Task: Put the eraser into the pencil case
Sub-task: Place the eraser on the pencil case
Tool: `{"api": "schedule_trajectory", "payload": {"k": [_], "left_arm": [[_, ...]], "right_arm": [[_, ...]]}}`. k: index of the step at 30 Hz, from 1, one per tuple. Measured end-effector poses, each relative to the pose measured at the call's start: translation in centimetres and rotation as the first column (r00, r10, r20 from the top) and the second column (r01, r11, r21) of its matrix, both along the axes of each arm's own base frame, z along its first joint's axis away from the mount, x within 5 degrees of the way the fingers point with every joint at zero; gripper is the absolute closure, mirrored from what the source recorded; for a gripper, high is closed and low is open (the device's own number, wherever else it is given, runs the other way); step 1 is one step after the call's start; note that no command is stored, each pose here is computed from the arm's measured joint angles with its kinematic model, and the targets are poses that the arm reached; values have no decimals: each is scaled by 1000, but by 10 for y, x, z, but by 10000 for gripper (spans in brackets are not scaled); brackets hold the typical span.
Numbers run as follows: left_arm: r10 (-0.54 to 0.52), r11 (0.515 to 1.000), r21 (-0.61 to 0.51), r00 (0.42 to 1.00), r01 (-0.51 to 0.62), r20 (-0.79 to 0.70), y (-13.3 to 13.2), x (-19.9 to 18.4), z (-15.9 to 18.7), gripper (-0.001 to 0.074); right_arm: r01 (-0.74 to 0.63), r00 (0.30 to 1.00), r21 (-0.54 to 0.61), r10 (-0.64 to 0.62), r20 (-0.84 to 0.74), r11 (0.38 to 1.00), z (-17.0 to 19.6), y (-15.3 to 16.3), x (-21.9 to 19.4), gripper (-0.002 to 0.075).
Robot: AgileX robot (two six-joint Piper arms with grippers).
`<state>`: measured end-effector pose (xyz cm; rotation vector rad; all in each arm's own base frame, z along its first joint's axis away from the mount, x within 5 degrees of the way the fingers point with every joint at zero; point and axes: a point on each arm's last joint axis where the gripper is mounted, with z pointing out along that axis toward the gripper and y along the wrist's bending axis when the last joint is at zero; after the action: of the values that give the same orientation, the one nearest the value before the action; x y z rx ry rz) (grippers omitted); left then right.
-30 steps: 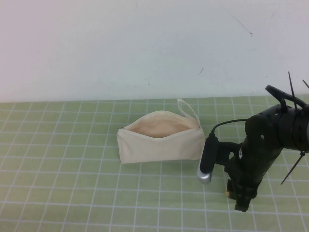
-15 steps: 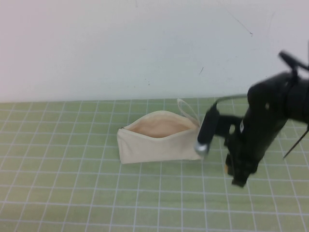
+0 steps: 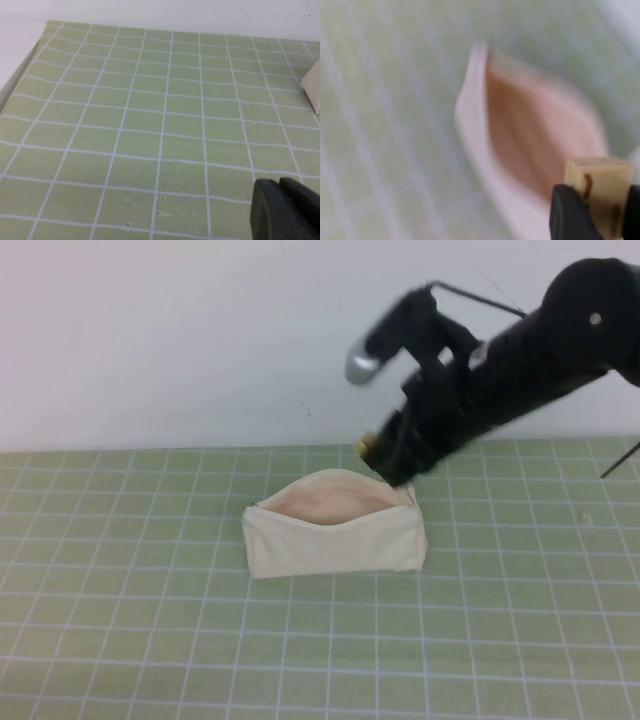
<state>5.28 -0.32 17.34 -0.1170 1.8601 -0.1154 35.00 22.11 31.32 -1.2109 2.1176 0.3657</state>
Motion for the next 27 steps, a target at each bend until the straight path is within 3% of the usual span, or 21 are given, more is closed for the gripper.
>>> {"api": "schedule_trajectory", "payload": {"k": [3, 12, 18, 21, 24, 27], "left_arm": [[0, 1000, 0, 1000, 0, 0, 0, 0, 0, 738], [0, 1000, 0, 1000, 0, 0, 0, 0, 0, 738], [0, 1000, 0, 1000, 0, 0, 0, 0, 0, 738], [0, 1000, 0, 1000, 0, 0, 0, 0, 0, 738], [0, 1000, 0, 1000, 0, 0, 0, 0, 0, 738], [0, 1000, 0, 1000, 0, 0, 0, 0, 0, 738]], "right_arm": [[34, 999, 74, -37, 36, 997, -3, 9, 15, 519], [77, 997, 76, -75, -36, 994, -60, 26, 45, 501], [96, 995, 102, -94, -33, 990, -63, 28, 49, 315], [99, 995, 108, -96, -28, 989, -60, 28, 48, 270], [96, 995, 119, -93, -36, 988, -48, 26, 43, 305], [70, 997, 137, -67, -31, 988, -17, 19, 27, 473]]}}
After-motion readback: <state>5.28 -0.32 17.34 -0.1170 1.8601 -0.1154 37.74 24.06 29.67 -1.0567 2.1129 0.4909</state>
